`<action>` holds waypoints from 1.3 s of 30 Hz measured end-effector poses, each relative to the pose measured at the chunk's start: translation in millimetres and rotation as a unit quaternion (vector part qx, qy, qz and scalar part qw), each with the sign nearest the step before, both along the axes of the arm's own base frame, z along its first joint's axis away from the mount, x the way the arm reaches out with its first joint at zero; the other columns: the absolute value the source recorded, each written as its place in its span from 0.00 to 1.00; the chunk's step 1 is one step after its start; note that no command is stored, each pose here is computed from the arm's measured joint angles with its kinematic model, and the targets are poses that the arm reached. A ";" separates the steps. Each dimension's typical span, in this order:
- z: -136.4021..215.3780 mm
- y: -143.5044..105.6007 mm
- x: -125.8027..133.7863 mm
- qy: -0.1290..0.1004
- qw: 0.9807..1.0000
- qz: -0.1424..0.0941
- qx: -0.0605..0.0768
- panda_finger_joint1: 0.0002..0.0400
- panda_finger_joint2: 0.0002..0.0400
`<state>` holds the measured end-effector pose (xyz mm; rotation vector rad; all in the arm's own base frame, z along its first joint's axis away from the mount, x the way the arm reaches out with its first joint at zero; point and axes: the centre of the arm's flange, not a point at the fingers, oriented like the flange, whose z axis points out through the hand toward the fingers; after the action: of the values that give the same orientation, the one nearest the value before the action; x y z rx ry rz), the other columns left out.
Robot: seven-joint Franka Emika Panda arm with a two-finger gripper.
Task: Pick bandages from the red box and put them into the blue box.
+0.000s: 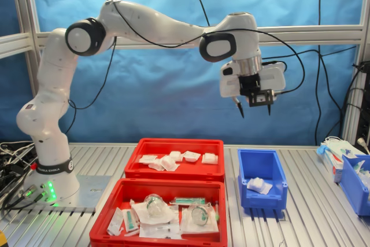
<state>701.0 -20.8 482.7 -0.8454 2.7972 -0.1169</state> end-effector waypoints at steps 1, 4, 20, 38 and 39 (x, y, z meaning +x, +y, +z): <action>0.7 -0.5 -3.0 0.002 1.000 0.001 -0.001 1.00 1.00; 2.8 2.2 -19.7 0.011 1.000 0.008 -0.002 1.00 1.00; -0.8 26.2 -98.8 0.052 0.998 0.033 -0.004 1.00 1.00; 26.5 24.2 -186.1 0.045 0.998 0.030 -0.013 1.00 1.00; 27.1 25.2 -189.6 0.045 0.998 0.031 -0.014 1.00 1.00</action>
<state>511.4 4.4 509.8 -0.9665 2.8550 -0.1113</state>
